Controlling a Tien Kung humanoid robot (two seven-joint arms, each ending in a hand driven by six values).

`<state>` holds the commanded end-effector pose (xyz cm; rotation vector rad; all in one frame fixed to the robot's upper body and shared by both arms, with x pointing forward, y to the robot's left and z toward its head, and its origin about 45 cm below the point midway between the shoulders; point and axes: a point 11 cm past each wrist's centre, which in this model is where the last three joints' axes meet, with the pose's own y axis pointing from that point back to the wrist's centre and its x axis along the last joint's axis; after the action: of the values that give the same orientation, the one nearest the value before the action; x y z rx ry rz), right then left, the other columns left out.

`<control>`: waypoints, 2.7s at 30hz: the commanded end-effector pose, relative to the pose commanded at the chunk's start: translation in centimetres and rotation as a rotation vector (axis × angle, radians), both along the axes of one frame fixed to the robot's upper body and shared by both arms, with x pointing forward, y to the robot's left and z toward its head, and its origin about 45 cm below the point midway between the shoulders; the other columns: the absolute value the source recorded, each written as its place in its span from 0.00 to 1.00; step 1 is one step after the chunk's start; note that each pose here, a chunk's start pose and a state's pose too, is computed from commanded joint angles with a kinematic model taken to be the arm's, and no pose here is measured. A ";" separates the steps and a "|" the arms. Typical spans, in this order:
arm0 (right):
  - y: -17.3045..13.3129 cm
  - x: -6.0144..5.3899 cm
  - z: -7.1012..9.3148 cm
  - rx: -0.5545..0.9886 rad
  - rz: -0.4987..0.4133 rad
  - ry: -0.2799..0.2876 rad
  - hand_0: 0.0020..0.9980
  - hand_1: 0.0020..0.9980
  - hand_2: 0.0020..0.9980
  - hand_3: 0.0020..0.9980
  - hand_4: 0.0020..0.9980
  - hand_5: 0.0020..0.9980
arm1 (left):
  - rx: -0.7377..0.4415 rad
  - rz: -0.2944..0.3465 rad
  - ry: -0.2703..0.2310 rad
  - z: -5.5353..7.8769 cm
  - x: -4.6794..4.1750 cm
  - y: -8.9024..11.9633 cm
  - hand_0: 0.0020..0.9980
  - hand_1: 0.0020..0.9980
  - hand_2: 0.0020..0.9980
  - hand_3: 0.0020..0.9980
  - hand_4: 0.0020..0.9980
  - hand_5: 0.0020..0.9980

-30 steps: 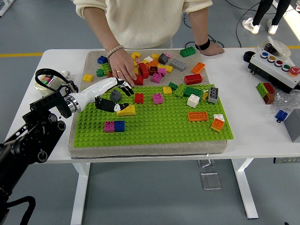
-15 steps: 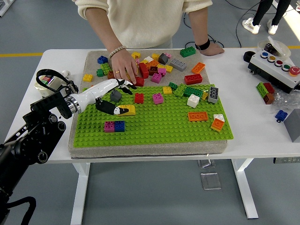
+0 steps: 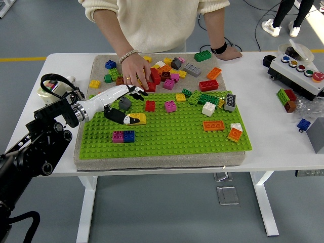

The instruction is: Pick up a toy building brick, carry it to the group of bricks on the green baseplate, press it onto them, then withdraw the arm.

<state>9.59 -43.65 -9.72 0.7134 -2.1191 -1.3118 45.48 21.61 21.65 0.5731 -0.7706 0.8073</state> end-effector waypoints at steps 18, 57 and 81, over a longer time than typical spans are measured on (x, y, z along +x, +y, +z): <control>-0.1 0.4 0.1 0.004 -0.006 -0.011 0.73 0.66 0.71 0.58 0.92 0.50 | -0.002 0.007 -0.014 0.6 0.39 -0.2 0.84 0.76 0.72 0.78 0.87 0.07; 0.1 1.0 0.2 -0.005 -0.001 -0.020 0.73 0.66 0.71 0.59 0.92 0.50 | -0.023 0.042 -0.013 0.2 0.72 0.5 0.81 0.72 0.60 0.65 0.65 0.00; 0.3 0.8 0.1 -0.008 0.001 -0.017 0.73 0.66 0.71 0.59 0.92 0.50 | 0.037 0.017 0.026 -1.0 0.52 0.6 0.85 0.76 0.71 0.78 0.85 0.03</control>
<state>10.42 -43.39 -9.62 0.7248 -2.1357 -1.3006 45.99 22.21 20.70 0.6232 -0.7591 0.8015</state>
